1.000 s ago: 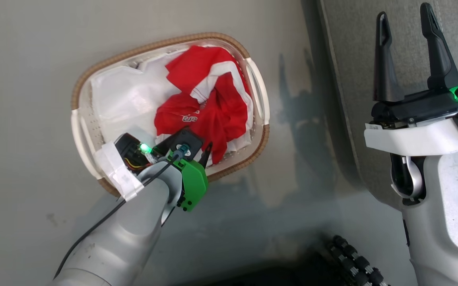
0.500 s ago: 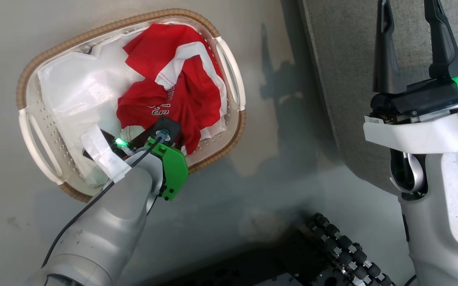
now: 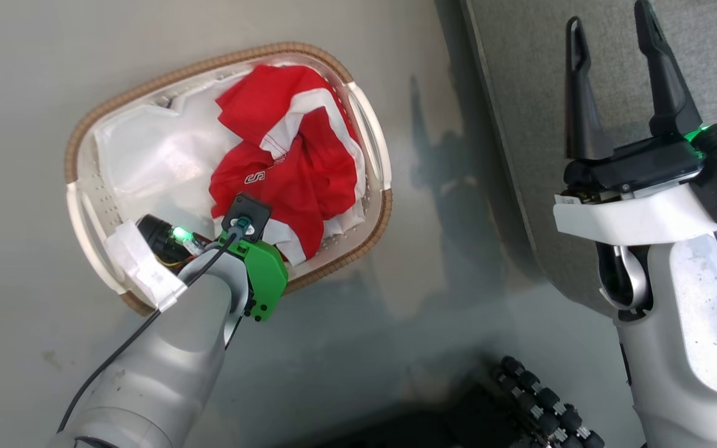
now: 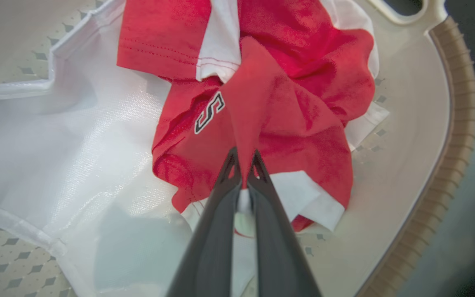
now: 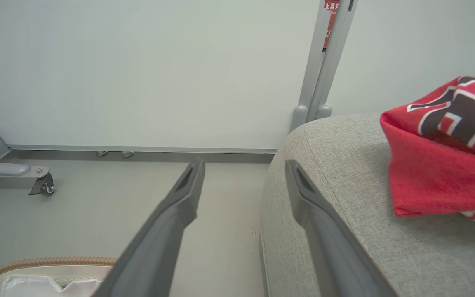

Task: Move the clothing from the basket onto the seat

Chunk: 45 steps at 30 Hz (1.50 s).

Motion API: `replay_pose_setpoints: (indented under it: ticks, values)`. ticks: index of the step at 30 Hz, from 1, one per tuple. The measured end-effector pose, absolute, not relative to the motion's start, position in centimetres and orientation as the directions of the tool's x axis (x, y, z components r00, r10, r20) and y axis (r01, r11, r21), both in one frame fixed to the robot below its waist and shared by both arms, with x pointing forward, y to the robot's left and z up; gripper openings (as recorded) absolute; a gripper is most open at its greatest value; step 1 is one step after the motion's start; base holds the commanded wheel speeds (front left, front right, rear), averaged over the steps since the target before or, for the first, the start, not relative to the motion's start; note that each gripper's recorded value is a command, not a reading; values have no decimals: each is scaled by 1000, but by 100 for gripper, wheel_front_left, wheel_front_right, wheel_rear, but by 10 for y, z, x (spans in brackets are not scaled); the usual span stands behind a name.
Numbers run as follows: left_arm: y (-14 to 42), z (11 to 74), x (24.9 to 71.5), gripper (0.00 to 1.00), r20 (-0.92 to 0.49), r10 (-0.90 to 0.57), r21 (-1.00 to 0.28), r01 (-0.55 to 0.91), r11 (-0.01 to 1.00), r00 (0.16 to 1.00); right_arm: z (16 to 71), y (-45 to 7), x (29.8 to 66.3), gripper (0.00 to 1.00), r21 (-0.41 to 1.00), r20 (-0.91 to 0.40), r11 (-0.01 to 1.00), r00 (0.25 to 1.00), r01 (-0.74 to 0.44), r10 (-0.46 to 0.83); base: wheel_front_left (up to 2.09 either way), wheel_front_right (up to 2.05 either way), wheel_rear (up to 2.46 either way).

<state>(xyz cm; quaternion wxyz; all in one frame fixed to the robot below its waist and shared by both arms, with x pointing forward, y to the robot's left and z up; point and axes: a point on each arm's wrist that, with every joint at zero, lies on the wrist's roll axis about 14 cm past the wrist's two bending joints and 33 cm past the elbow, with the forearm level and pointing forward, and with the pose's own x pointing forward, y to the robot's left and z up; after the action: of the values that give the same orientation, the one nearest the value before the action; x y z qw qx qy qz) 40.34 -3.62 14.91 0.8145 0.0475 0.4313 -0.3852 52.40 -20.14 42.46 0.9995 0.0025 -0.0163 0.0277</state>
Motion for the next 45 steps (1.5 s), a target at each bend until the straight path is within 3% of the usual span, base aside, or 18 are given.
replay_pose_setpoints:
  ticks: [11, 22, 31, 45]
  values:
    - [-18, 223, 431, 0, -632, -597, -172, 662, 730, 494, 454, -188, 499, 100, 15, 47, 997, 996, -78, 77, 0, 0, 0]
    - [1, 333, 442, 0, -437, -653, 7, 728, 686, 619, 484, -181, 444, 100, 21, 51, 997, 996, -79, 77, 0, 0, 0]
    - [21, 424, 448, 0, -312, -684, 237, 751, 616, 659, 509, -169, 407, 100, 24, 93, 994, 990, -109, 106, 0, 0, 0]
    - [30, 609, 447, 0, -50, -706, 531, 618, 580, 706, 554, -104, 384, 100, -11, 207, 954, 933, -299, 295, 0, 0, 0]
